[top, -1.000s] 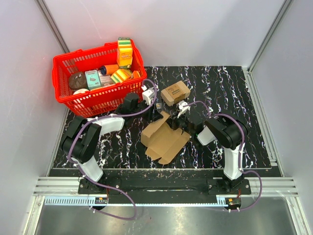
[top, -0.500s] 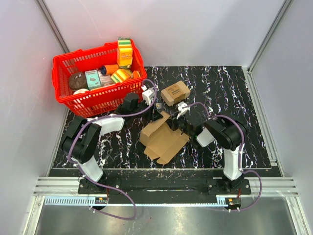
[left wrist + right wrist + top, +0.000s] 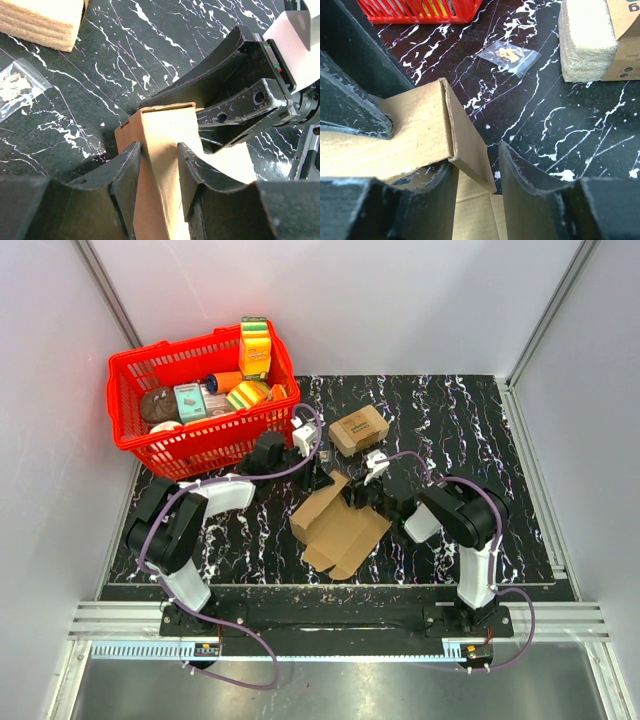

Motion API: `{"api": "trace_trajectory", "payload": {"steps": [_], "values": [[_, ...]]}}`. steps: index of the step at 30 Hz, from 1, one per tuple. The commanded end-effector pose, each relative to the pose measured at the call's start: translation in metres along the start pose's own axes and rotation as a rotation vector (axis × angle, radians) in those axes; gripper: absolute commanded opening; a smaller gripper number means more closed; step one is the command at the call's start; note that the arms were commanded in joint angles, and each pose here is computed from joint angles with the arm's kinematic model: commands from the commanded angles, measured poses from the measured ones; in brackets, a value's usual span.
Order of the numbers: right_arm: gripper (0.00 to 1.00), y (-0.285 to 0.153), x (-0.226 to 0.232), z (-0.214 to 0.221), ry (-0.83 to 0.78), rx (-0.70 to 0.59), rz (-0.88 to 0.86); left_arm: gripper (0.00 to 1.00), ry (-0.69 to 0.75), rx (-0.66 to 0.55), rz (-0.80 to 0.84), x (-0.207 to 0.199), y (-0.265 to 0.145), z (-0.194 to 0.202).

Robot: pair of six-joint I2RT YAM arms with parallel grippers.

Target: Fold the paper box

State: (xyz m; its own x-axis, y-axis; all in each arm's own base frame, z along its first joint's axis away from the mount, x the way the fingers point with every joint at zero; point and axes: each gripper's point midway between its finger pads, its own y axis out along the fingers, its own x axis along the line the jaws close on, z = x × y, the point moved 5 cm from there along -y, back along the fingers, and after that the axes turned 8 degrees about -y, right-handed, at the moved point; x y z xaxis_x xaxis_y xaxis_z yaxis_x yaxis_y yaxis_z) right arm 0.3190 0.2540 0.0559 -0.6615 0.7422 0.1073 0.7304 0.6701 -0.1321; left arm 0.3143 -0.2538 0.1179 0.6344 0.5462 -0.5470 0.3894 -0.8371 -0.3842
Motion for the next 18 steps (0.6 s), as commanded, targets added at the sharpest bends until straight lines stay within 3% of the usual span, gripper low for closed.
{"api": "trace_trajectory", "payload": {"steps": [1, 10, 18], "values": [[0.45, -0.006, 0.000, -0.036, -0.044, -0.131, 0.027, 0.39, 0.013, 0.007, 0.037, -0.012, -0.004, 0.001], [0.49, -0.033, 0.005, -0.058, -0.055, -0.130, 0.022, 0.41, 0.022, -0.052, -0.038, -0.008, -0.012, -0.005], [0.51, -0.067, 0.013, -0.069, 0.077, 0.007, 0.051, 0.46, 0.020, -0.153, -0.071, -0.005, -0.023, -0.013]]}}
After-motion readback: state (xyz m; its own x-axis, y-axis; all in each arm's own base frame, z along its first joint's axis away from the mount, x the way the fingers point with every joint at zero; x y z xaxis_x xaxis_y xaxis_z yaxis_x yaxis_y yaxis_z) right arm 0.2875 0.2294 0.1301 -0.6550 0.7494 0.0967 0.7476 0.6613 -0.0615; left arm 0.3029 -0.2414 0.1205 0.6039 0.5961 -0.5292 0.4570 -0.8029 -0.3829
